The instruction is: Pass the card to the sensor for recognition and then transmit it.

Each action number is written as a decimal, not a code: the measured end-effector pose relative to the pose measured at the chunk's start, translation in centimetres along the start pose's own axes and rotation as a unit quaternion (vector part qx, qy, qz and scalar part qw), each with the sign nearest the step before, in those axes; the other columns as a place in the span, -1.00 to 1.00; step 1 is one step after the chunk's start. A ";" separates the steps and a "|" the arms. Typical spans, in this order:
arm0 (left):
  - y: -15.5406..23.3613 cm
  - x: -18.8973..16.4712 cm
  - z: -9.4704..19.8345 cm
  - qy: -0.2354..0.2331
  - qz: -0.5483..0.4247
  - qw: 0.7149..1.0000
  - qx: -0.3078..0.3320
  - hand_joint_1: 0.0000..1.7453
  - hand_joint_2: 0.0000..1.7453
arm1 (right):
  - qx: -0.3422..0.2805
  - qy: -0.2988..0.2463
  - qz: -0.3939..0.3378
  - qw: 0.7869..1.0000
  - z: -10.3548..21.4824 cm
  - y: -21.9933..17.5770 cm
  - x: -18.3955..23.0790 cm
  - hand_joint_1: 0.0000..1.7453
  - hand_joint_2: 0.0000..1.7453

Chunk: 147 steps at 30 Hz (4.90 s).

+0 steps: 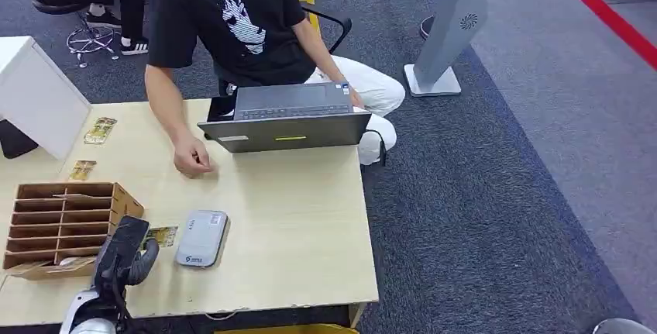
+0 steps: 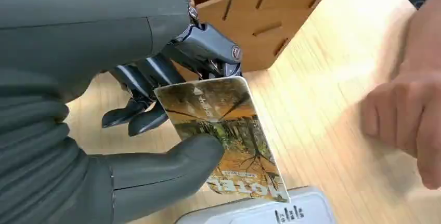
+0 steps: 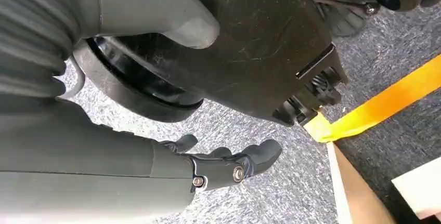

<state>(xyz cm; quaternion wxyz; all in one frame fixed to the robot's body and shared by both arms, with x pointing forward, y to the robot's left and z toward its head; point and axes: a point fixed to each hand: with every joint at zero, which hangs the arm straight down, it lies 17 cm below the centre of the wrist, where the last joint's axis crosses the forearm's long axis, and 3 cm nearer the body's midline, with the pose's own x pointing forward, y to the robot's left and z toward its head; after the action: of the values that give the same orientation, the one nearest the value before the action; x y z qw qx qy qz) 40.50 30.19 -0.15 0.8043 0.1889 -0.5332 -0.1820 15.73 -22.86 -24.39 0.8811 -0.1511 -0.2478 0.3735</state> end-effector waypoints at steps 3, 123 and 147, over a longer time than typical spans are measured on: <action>-0.3 -1.5 0.1 0.019 -0.005 1.000 -0.004 1.00 1.00 | 0.003 -0.001 0.000 1.000 0.0 0.2 0.1 -1.00 1.00; 12.2 19.7 1.0 -0.283 -0.097 0.936 0.184 -1.00 1.00 | 0.004 0.000 -0.015 1.000 0.1 0.6 0.0 -1.00 1.00; 12.4 9.3 12.8 -0.277 -0.425 0.861 -0.036 -1.00 1.00 | 0.009 0.022 -0.064 0.998 0.9 1.7 -2.1 -1.00 1.00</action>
<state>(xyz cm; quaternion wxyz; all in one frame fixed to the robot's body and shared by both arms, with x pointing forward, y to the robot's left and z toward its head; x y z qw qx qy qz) 33.21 34.89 17.95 0.4743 0.3105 -0.5947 -0.5701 13.07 -23.17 -25.10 0.9099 -0.1348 -0.2340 0.3149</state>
